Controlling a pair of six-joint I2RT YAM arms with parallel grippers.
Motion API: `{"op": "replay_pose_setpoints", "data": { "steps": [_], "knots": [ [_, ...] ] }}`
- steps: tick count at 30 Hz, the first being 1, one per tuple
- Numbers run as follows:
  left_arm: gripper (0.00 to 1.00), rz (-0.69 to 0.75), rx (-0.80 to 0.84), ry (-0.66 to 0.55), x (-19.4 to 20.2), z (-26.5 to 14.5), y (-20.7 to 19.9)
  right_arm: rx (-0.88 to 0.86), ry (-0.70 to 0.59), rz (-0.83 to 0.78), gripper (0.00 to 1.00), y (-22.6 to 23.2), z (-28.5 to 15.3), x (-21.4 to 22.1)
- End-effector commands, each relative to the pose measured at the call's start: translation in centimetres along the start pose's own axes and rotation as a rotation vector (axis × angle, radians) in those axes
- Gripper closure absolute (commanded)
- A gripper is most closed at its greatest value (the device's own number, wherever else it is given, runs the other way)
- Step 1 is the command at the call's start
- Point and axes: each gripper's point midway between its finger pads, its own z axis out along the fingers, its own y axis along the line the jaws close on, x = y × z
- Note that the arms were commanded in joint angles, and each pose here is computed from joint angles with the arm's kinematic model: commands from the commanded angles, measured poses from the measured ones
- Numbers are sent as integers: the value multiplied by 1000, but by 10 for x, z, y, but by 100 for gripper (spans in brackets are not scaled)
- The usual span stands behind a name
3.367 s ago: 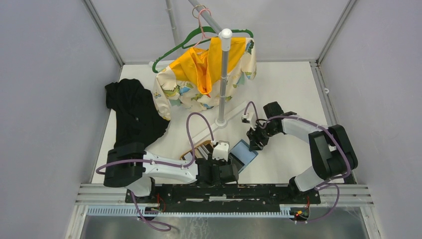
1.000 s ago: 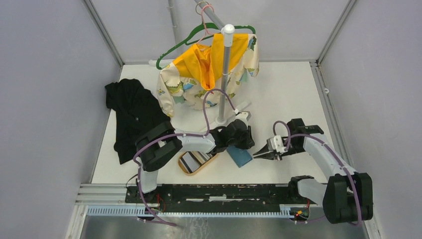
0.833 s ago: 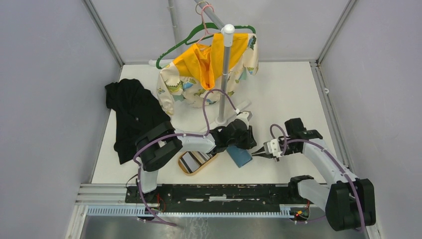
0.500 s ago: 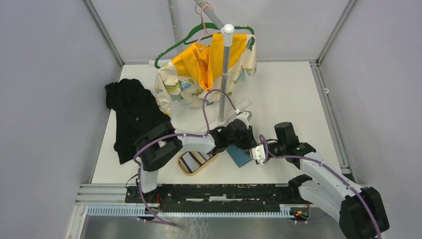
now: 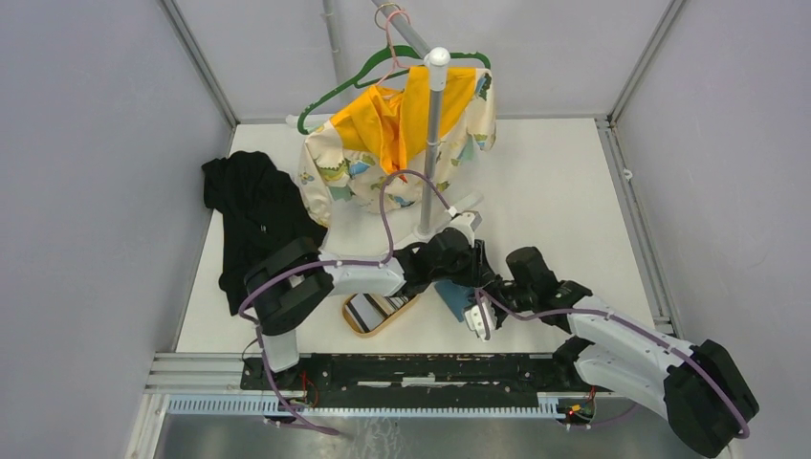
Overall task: Put the credit cards into the card holder
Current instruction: Turn over the card holder at the center of the board.
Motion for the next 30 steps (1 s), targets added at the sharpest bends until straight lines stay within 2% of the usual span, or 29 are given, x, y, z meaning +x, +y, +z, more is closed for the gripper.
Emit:
{"op": "replay_pose_setpoints", "data": {
  "steps": [1,8,12,15,16,22,25,30],
  "knots": [
    [54,-4,51,-133,-43,-32,-35,-8,75,-63,90,-3,-1,14],
    [51,78,-53,-210,-50,-71,-39,-78,82,-67,90,11,2,18],
    [49,98,-173,-244,-46,-97,-11,-102,80,-62,90,16,3,19],
    [40,106,-246,-236,-33,-108,17,-121,80,-59,90,20,4,20],
    [32,111,-254,-226,-28,-110,22,-129,79,-57,90,22,5,20],
    [9,118,-322,-143,-3,-103,49,-149,87,-49,90,25,5,22],
    [4,93,-360,-130,-1,-102,63,-162,89,-54,89,28,5,23],
    [4,52,-267,-112,-7,-93,57,-176,95,-61,90,31,5,25]
  ]
}}
